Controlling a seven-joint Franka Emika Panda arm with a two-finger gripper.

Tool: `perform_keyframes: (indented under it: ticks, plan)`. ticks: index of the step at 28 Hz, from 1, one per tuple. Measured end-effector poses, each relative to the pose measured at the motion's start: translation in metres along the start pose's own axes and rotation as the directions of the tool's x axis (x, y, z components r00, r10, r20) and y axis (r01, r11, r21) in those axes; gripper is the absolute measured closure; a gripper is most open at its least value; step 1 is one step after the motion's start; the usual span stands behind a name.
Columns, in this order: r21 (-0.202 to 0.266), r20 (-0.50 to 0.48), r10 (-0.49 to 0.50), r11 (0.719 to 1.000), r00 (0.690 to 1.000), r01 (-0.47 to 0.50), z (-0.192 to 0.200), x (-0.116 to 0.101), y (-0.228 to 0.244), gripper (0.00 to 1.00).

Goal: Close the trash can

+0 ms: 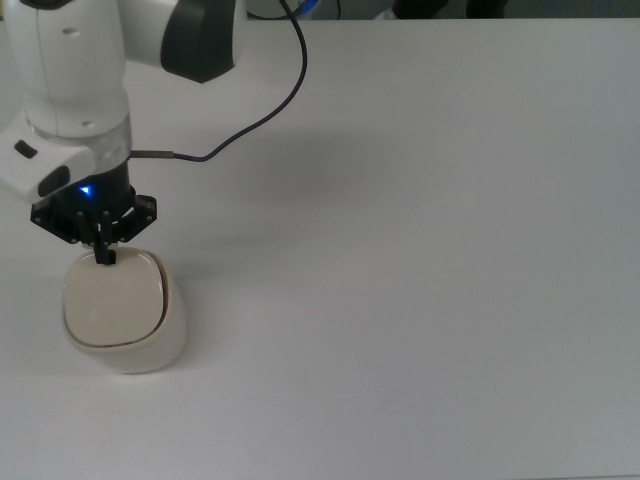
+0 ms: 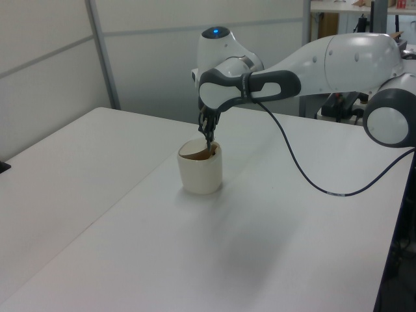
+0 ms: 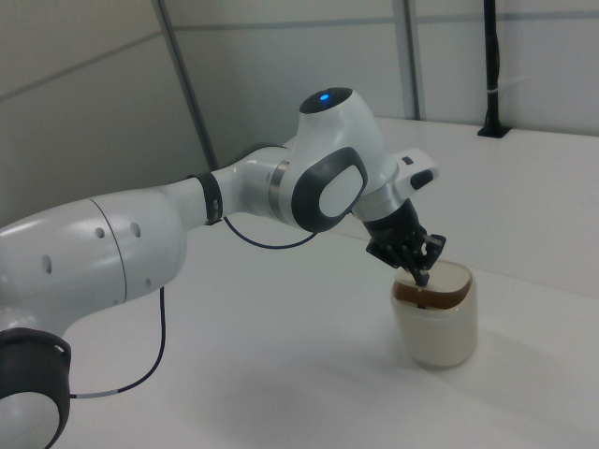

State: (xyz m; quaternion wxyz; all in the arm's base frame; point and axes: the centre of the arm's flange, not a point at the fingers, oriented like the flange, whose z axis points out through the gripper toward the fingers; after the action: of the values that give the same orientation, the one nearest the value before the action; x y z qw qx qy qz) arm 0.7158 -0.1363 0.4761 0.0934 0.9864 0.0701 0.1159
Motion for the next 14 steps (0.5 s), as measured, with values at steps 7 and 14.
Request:
perform_keyframes:
  ticks: [7,14]
  plan:
    - [-0.003,0.026,-0.033,0.999,0.999,0.033,0.016,0.002,-0.015,0.99]
    - [-0.005,0.05,-0.057,0.998,0.997,0.057,0.031,0.004,-0.027,0.99]
